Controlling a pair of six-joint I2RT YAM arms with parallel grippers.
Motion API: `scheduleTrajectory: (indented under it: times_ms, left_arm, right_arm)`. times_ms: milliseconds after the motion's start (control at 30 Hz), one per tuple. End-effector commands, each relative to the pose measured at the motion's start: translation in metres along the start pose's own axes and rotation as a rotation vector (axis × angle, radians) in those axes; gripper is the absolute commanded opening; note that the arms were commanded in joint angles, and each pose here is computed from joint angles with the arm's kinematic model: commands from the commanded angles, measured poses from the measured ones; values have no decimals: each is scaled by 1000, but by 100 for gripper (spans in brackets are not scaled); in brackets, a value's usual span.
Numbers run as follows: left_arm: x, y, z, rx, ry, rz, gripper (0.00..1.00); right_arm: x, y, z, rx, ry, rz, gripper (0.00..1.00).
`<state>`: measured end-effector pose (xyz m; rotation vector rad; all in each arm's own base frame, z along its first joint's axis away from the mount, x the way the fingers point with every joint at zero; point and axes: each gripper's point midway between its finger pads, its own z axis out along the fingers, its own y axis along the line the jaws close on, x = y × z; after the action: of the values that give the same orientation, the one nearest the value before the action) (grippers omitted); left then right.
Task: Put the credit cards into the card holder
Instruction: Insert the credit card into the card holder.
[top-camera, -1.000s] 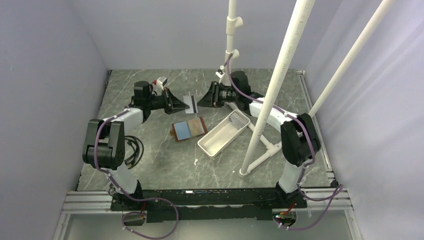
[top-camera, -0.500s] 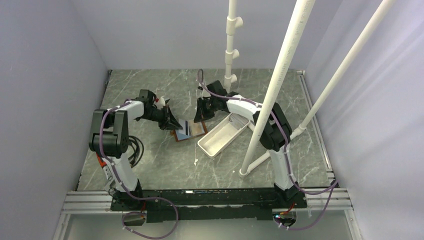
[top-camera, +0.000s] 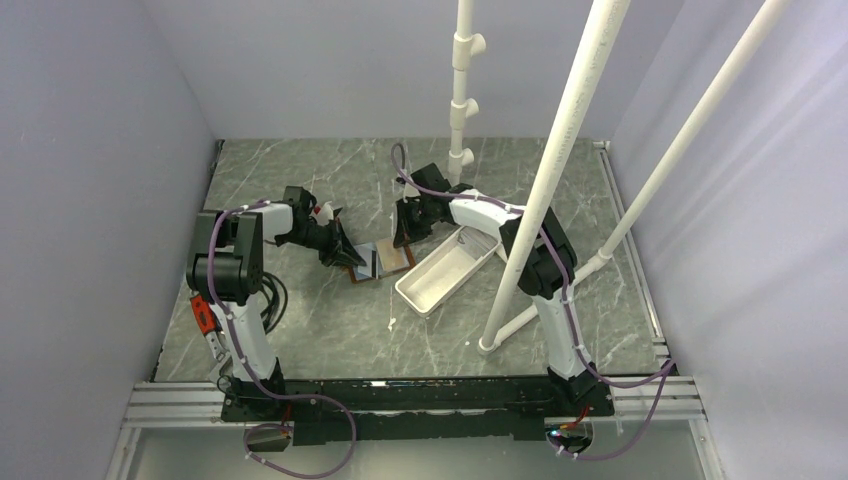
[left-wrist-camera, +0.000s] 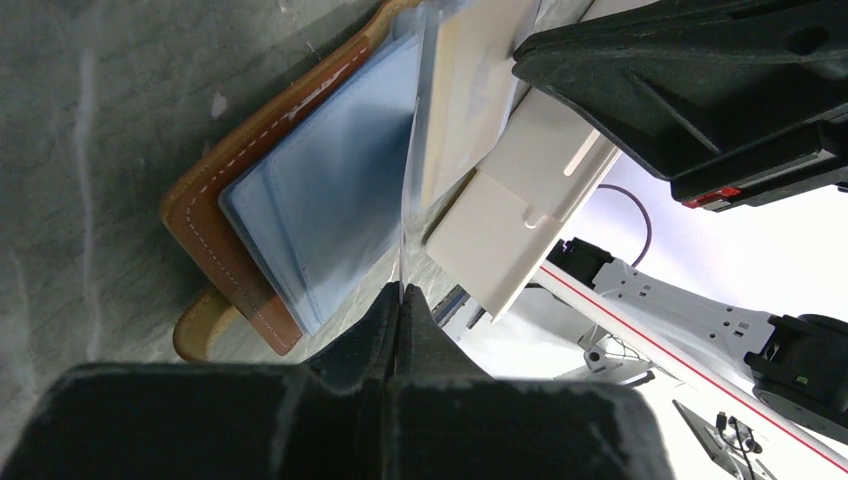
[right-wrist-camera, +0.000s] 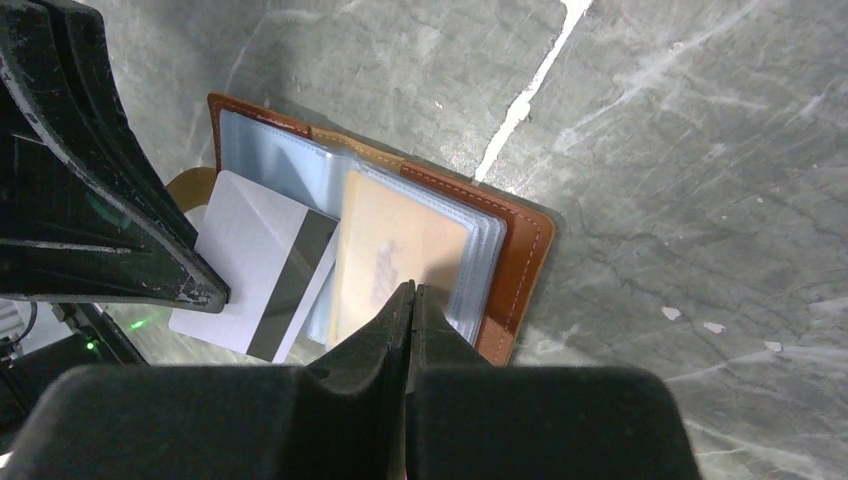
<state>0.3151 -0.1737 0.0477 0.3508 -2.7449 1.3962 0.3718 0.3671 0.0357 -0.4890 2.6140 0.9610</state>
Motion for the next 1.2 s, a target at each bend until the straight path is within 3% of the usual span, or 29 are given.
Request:
scheduleTrajectory:
  times_ms: [0,467,1167]
  left_arm:
    - [-5,-9,-2,15,-18,56,0]
    - [-4,-28,-12,52,-73,125,0]
    - [-3,-9,5,18,-22,64,0]
  right_arm:
    - [-11,-3,2,24,-22,-36,0]
    - [-7,-9,5,32,-8,-31,0]
    - [-6,-11,6,44,-6,-30,0]
